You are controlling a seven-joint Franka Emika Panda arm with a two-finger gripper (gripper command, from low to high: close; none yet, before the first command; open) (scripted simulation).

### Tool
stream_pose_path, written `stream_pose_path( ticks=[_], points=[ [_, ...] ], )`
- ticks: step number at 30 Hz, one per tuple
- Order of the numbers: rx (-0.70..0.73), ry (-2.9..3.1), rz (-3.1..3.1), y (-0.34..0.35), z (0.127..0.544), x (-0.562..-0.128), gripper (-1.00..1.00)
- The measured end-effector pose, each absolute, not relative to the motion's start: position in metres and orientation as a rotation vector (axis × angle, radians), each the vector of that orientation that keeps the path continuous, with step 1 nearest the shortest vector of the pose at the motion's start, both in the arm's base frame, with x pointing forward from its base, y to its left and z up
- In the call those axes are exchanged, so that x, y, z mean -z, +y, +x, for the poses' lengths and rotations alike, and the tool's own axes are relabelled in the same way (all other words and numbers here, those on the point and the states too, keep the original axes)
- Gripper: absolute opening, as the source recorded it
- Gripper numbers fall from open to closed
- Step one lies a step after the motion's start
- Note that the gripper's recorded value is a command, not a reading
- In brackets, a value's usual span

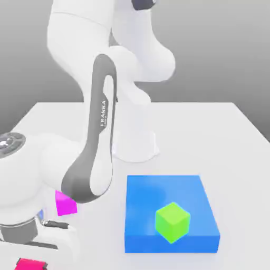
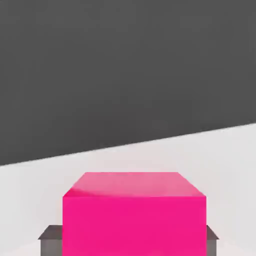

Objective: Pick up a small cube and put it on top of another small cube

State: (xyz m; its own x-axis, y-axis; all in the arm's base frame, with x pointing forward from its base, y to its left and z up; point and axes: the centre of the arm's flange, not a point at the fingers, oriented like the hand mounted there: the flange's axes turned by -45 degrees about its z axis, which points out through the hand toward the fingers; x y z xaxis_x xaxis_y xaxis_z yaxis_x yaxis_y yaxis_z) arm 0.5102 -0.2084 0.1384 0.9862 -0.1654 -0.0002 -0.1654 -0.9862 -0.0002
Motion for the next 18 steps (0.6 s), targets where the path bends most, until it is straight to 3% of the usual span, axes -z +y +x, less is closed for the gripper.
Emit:
stream_pose_path(
  ticks=[5, 18],
  points=[
    [-0.004, 0.235, -3.136, -0.212, 0.5, -0.197, -1.0],
    [-0.026, -0.22, -3.145, -0.218, 0.349, -0.25, -1.0]
  ],
)
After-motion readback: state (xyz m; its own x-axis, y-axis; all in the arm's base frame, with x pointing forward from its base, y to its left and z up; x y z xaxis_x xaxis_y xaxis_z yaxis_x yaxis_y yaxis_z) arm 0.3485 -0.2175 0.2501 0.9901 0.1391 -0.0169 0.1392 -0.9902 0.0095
